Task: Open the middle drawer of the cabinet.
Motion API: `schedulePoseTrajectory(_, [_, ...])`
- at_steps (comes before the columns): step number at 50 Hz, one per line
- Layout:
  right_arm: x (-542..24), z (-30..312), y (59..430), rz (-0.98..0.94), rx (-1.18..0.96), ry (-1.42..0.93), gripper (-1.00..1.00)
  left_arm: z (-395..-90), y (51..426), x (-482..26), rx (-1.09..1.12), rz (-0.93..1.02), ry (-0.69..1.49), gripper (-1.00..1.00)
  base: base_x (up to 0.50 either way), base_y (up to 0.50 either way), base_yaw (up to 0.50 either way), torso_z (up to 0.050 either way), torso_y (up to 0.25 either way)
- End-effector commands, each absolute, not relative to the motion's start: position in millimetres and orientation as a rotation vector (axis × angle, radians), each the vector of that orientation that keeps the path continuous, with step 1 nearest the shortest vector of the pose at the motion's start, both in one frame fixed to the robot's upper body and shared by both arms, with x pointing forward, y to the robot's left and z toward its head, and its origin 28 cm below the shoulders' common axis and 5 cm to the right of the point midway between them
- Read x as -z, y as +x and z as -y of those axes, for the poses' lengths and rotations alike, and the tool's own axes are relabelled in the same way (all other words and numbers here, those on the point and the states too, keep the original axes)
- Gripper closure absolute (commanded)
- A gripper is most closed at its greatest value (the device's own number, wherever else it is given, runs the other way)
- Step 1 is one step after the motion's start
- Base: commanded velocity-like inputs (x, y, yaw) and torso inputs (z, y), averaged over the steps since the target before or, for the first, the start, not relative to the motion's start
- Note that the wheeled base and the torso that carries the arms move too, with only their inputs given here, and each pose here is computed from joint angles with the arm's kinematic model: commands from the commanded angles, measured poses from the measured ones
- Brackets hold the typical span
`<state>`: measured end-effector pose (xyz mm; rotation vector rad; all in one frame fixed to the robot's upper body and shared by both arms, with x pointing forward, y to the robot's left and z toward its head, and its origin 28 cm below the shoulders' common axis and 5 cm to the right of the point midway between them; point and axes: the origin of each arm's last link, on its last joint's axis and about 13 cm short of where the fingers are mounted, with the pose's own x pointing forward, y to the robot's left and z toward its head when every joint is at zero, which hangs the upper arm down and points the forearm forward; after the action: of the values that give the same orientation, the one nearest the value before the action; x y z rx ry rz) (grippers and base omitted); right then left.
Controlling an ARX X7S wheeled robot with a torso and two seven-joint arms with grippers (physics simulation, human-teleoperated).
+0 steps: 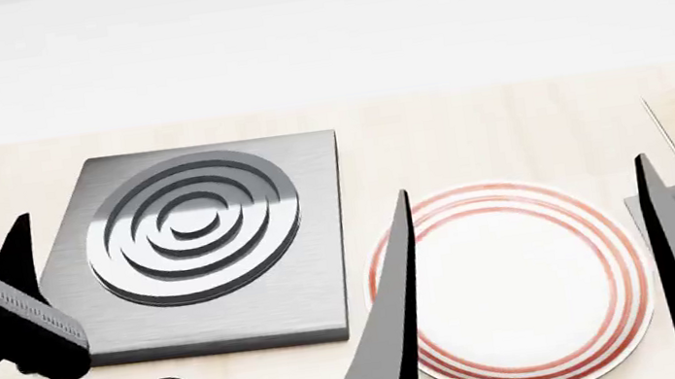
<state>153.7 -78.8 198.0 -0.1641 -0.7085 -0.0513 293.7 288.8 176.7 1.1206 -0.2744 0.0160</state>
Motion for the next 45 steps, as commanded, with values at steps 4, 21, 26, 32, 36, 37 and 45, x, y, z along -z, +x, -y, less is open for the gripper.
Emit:
schedulePoseTrajectory(4, [-198.7,81.0,154.2,0.707,0.062,-0.161,-1.00,-291.9,312.1,-177.9,0.053,0.152,1.172,-1.00,0.00,0.00,0.00,0.000,0.000])
schedulePoseTrajectory(21, [-199.0,80.9,154.4,0.708,0.063,-0.164,-1.00,-307.2,323.3,-173.4,0.070,0.051,1.273,-1.00,0.00,0.00,0.00,0.000,0.000])
schedulePoseTrajectory(26, [-199.0,81.2,154.4,0.709,0.063,-0.164,-1.00,-309.4,323.9,-171.2,0.076,0.030,1.291,-1.00,0.00,0.00,0.00,0.000,0.000])
schedulePoseTrajectory(32, [-199.2,81.1,154.6,0.709,0.063,-0.162,-1.00,-312.1,325.1,-167.9,0.081,0.013,1.304,-1.00,0.00,0.00,0.00,0.000,0.000])
schedulePoseTrajectory(36, [-199.2,81.0,154.6,0.709,0.062,-0.162,-1.00,-313.8,325.3,-165.4,0.083,0.007,1.318,-1.00,0.00,0.00,0.00,0.000,0.000])
schedulePoseTrajectory(37, [-199.3,81.1,154.7,0.709,0.062,-0.162,-1.00,-314.2,325.2,-165.0,0.085,0.005,1.322,-1.00,0.00,0.00,0.00,0.000,0.000])
schedulePoseTrajectory(45, [-199.2,81.7,154.4,0.711,0.064,-0.161,-1.00,-315.8,324.4,-155.9,0.086,-0.018,1.329,-1.00,0.00,0.00,0.00,0.000,0.000])
